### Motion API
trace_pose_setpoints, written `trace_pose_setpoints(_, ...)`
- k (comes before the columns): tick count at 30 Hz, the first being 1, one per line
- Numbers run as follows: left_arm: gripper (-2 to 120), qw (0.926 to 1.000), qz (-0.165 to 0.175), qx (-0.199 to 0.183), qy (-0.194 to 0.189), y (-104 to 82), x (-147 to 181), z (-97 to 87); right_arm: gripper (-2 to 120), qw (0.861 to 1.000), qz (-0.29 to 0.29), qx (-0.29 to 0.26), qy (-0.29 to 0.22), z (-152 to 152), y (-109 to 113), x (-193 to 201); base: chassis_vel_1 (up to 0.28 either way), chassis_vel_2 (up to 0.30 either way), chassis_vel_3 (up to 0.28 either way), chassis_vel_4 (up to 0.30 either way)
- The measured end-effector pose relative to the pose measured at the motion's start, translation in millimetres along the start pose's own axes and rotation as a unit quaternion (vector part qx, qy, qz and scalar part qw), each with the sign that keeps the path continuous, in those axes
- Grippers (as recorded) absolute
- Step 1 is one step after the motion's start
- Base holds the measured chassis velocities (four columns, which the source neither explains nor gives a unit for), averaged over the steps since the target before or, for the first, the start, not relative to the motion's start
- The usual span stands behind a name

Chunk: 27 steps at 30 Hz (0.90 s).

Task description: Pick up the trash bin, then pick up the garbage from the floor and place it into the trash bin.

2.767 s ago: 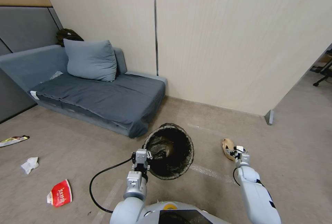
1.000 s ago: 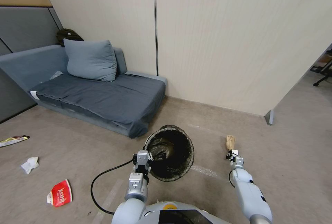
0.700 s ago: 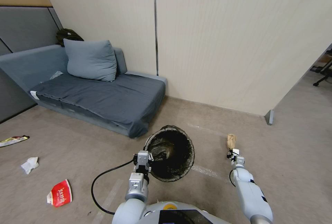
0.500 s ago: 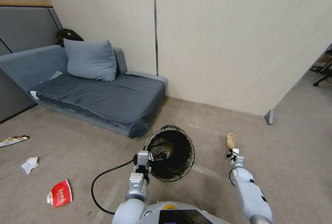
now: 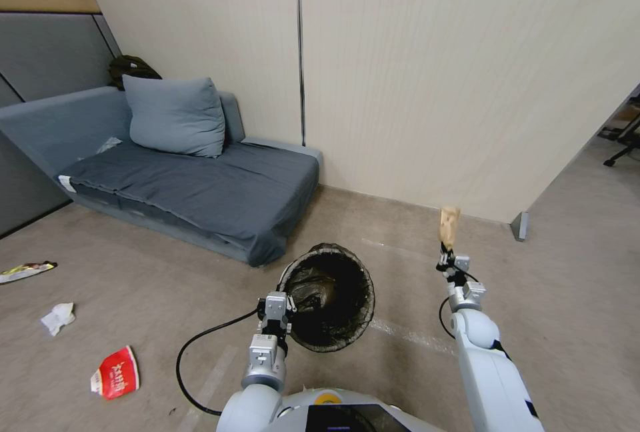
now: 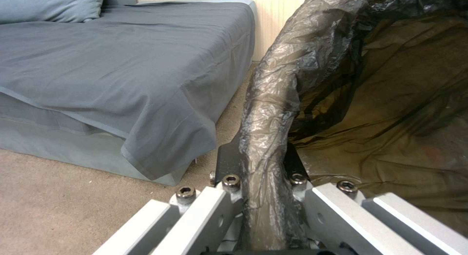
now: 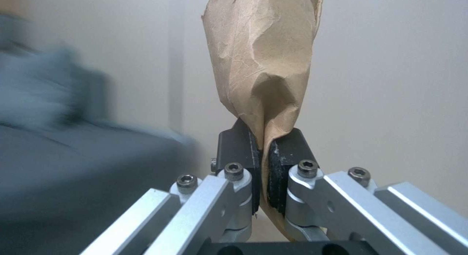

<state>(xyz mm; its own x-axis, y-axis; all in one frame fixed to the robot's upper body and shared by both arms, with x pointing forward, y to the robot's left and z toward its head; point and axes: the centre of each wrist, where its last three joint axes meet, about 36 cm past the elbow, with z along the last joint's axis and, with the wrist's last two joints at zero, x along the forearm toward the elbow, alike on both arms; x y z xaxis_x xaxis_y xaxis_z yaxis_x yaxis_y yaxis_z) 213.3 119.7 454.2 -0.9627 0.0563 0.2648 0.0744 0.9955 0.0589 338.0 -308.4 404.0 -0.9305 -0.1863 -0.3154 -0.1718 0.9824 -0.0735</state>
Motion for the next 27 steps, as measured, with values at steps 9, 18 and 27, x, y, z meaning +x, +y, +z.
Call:
trace_pose_setpoints(9,0,1.0000,0.002,-0.003,0.003,-0.8,-2.4,3.4,2,0.989,-0.133,-0.002,-0.066,-39.0,37.8,13.5,0.000,0.000,0.000,0.000)
trace_pose_setpoints(18,0,1.0000,0.001,-0.003,0.002,-0.9,-3.3,3.1,2,0.967,-0.251,-0.036,-0.033,-26.9,89.8,47.1,0.000,0.000,0.000,0.000)
trace_pose_setpoints(27,0,1.0000,0.000,-0.001,-0.001,-0.3,-2.3,0.7,2,0.956,-0.289,-0.046,0.003,2.5,118.7,76.4,0.000,0.000,0.000,0.000)
